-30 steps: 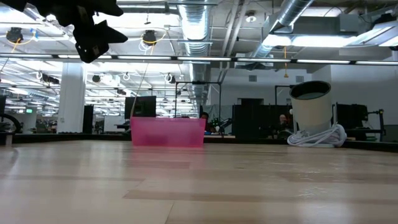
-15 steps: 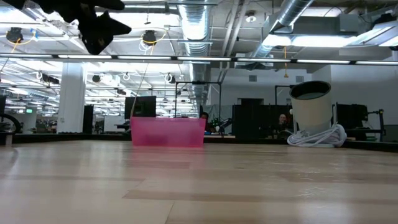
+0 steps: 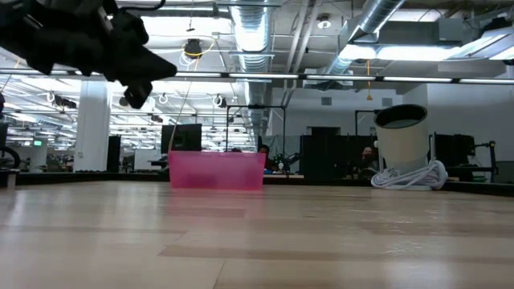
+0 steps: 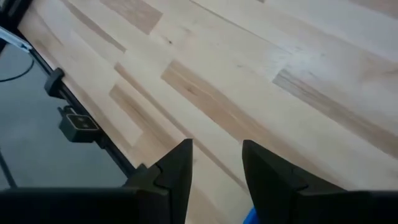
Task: Pick & Place Office items
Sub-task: Adjust the blue bin
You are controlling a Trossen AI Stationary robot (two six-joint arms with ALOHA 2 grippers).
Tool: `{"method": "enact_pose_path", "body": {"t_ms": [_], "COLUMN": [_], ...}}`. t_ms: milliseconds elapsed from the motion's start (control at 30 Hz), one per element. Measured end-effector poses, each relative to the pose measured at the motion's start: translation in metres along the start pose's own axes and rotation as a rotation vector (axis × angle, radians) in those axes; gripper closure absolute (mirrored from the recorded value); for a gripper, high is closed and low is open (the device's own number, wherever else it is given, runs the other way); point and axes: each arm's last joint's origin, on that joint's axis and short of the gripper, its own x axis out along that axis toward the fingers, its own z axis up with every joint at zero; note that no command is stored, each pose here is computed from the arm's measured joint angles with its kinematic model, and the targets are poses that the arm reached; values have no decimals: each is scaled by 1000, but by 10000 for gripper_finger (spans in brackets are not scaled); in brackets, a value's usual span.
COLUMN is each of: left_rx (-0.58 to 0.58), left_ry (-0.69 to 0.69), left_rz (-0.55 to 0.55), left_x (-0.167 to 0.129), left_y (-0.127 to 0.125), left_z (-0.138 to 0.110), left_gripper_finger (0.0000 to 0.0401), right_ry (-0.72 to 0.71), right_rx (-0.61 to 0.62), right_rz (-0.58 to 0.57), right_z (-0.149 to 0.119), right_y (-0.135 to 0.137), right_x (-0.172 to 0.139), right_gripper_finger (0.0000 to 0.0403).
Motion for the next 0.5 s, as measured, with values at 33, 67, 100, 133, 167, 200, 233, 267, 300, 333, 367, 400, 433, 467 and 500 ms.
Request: {"method": "enact_pose_path", "body": {"t_ms": [33, 67, 100, 133, 167, 200, 233, 267, 300, 333, 367, 400, 433, 467, 500], "left_rx": [-2, -2, 1, 6, 12, 15, 14, 15, 17, 22, 28, 37, 45, 55, 65], "left_ry": [-16, -35, -67, -101, -129, -148, -152, -156, -161, -168, -162, -154, -156, -171, -193], "left_rz": [1, 0, -4, -14, -28, -36, -40, -39, -37, -27, -17, -2, 11, 18, 21], "left_x": [-1, -2, -4, -7, -10, -12, -14, -17, -19, -20, -22, -23, -25, -27, -29], "left_y": [5, 8, 10, 10, 10, 9, 9, 7, 6, 4, 3, 1, 0, -2, -3], "left_z": [0, 1, 2, 2, 1, 0, -3, -6, -8, -11, -15, -18, -20, -22, -22], "left_gripper_finger": [391, 392, 395, 398, 399, 400, 400, 400, 400, 400, 400, 400, 400, 400, 400], "right_ry": [2, 4, 6, 7, 6, 6, 3, 1, -3, -7, -11, -15, -19, -22, -25], "right_rx": [7, 16, 29, 43, 54, 63, 72, 80, 86, 93, 99, 101, 107, 111, 113], "right_rz": [5, 10, 15, 20, 22, 23, 24, 23, 22, 18, 14, 10, 8, 5, 3], "right_z": [2, 3, 5, 7, 9, 10, 12, 13, 14, 16, 18, 20, 22, 24, 25], "right_y": [0, 1, 2, 3, 4, 5, 7, 8, 8, 9, 10, 10, 11, 12, 12], "right_x": [-1, -1, -1, 0, 1, 2, 3, 4, 6, 7, 8, 10, 11, 12, 13], "right_gripper_finger": [270, 270, 270, 270, 270, 270, 270, 271, 271, 271, 271, 271, 271, 271, 271]}}
